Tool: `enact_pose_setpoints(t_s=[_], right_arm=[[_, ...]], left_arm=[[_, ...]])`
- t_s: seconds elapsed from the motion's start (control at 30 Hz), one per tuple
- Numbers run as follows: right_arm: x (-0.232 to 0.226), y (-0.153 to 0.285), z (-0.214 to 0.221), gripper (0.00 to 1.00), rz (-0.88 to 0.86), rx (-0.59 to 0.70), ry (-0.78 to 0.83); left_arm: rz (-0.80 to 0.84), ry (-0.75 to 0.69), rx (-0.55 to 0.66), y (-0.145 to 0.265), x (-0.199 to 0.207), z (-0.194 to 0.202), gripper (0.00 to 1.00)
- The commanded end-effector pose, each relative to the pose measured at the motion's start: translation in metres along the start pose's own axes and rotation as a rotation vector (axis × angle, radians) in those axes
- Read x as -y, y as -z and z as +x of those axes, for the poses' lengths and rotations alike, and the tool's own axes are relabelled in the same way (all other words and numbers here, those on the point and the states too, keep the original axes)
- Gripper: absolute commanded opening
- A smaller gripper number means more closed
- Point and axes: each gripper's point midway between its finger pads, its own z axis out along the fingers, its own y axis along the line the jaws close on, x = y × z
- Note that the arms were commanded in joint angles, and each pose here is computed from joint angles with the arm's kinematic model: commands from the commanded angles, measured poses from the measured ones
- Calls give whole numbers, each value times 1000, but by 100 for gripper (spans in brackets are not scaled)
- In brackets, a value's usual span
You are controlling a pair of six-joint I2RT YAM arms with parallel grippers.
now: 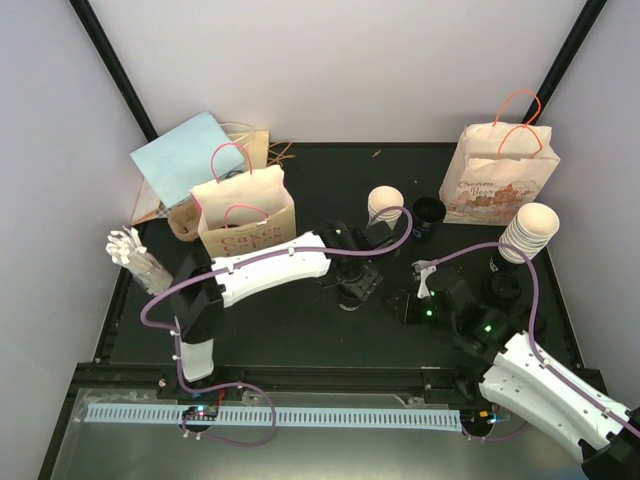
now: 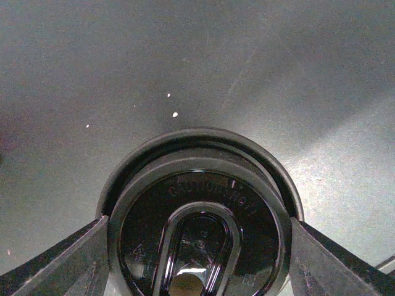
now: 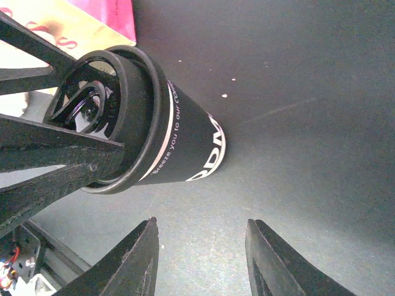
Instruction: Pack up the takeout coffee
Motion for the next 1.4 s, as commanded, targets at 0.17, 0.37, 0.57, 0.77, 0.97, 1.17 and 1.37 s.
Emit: enact_pose_setpoints(t_s=[0.17,0.37,0.57,0.77,0.97,1.17,1.37], right_arm=[[17,3,3,41,68,9,-19],[17,3,4,41,66,7,-16],[15,1,1,41,71,2,-8],[12,5,-4,41,76,8,6],[11,10,-10,41,88,27,24],[9,12,-12,41,79,35,28],[3,17,-16,41,62,48,38]], left_arm=[[-16,23,-49,-27,-6,20,62],[3,39,-73,-36,-10,42,62],[14,35,-96,-47,-9,52,61],[26,31,-101,-51,-5,51,61],[8,14,-56,-28,-7,31,61],[28,-4,-5,-4,-2,9,63],[33,-12,10,6,1,-1,67]])
